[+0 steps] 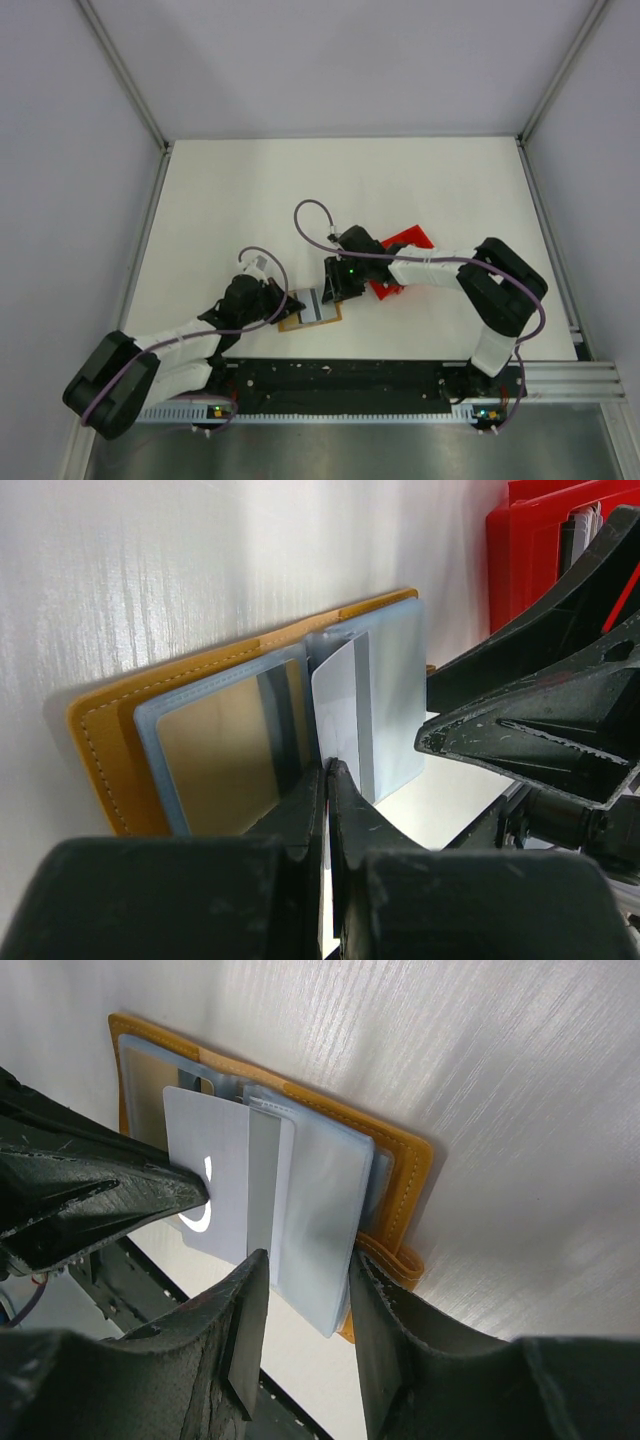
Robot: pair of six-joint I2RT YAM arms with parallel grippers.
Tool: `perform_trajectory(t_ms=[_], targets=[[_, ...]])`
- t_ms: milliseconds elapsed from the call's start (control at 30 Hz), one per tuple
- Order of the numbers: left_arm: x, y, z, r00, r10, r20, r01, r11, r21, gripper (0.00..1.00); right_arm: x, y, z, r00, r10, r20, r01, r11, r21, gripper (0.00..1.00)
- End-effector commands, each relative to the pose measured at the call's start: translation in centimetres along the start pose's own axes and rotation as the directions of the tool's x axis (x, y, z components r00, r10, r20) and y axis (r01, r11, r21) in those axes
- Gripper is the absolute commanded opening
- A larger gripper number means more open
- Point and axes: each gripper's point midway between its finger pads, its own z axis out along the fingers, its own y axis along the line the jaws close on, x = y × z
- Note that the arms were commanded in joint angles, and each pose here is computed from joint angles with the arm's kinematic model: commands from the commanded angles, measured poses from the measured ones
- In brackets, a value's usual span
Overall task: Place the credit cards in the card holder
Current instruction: Insert the credit card into the card holder.
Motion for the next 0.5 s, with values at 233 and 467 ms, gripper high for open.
perform_trajectory(t_ms=[233, 467], targets=[[1.9, 1.6, 1.0, 0.999, -0.03, -0.037, 0.026, 0.995, -0.092, 0.0, 1.4, -1.4, 1.4, 0.999, 0.01, -0.047, -0.008, 0.999, 0.047, 0.39], [1.7, 2.2, 0.7, 0.999, -0.011, -0.049, 0.003, 0.987, -0.163, 0.27, 1.6, -2.1, 1.4, 0.999, 0.022, -0.047, -0.019, 0.997, 0.081, 0.4]])
